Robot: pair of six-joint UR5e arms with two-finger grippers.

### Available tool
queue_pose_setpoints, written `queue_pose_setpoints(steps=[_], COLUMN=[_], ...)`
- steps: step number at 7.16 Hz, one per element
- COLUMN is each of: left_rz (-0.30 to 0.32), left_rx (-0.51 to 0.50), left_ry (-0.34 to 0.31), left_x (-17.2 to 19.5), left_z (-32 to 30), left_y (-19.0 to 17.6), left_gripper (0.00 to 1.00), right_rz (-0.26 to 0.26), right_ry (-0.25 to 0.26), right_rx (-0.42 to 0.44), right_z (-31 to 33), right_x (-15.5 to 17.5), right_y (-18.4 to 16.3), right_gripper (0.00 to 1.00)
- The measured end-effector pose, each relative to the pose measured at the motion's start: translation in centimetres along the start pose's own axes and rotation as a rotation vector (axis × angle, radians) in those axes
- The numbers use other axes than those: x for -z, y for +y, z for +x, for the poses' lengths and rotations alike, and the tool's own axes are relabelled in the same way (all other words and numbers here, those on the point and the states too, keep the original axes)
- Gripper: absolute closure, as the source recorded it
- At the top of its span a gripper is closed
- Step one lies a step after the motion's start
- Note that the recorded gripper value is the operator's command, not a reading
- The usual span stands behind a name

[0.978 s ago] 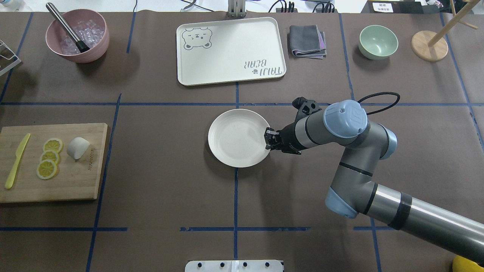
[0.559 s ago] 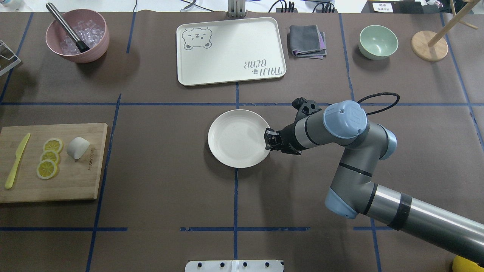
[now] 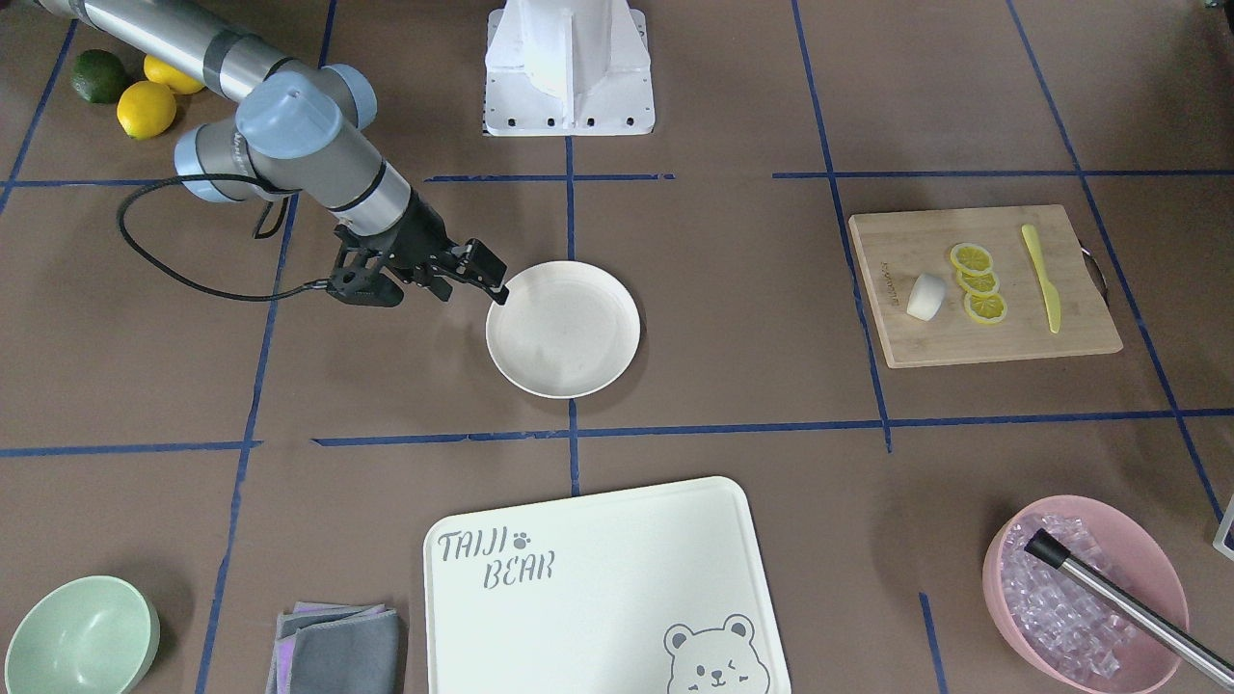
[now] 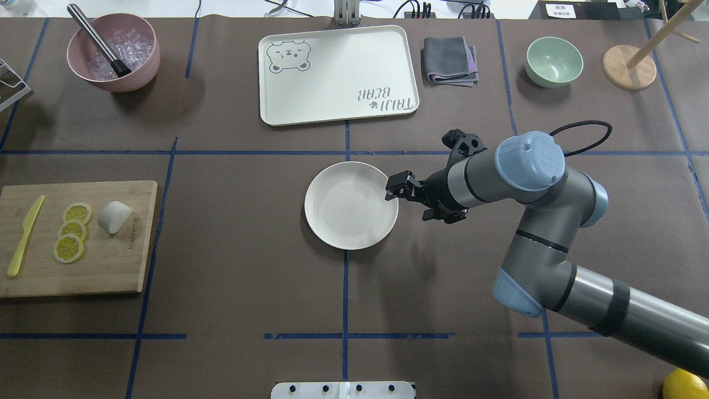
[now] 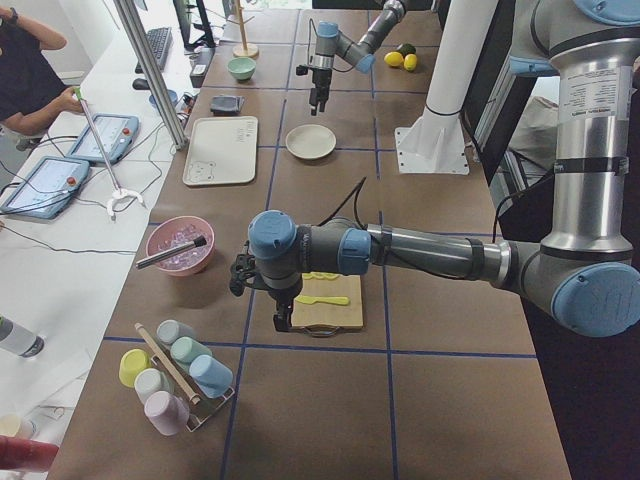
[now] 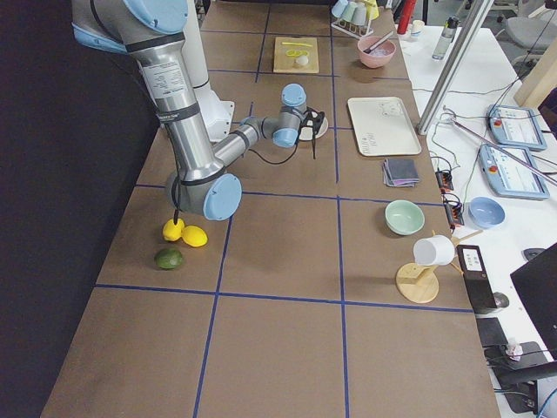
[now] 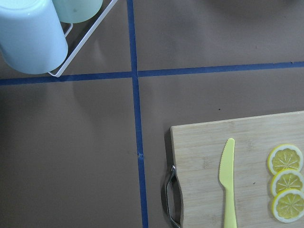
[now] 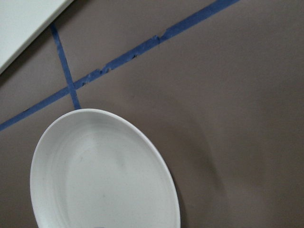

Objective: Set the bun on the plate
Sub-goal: 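Release the plate and withdraw the right arm, then move the left gripper over the white bun on the cutting board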

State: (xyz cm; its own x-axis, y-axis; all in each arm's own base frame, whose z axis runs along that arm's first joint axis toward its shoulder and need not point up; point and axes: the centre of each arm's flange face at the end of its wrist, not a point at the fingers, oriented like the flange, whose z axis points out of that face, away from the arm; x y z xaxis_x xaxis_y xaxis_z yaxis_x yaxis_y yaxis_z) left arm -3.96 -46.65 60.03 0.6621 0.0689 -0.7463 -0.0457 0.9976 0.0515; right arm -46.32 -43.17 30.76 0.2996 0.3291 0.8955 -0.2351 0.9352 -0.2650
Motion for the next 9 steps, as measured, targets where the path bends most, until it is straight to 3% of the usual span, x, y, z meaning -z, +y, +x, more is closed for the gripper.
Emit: queue_pose_setpoints(steps=[2,4,7,9], left_rz=[0.009,0.026,0.071,0.080], left_rx=[-0.016,-0.084,-0.161,-0.243], left_ry=[0.002,0.006,0.035,0.066], left_x=[0.0,-0.8,-3.4,-6.0], left_z=[0.5,2.2,7.6,12.1], left_y=[-0.2,-0.8,-1.9,-1.9], left_gripper=[0.00,0.00,0.00,0.00], right_rz=[-0.009,-0.013,0.021,0.003], right_ry=[0.027,0.057,0.198,0.284], right_rx=[-0.040,0.014,0.262,0.397], right_z=[4.1,12.7,29.9,36.4], right_x=[7.7,16.4,24.4,27.8], right_y=[-4.8,-10.9,-14.5,-15.1], right_gripper=[0.01,0.00,0.00,0.00])
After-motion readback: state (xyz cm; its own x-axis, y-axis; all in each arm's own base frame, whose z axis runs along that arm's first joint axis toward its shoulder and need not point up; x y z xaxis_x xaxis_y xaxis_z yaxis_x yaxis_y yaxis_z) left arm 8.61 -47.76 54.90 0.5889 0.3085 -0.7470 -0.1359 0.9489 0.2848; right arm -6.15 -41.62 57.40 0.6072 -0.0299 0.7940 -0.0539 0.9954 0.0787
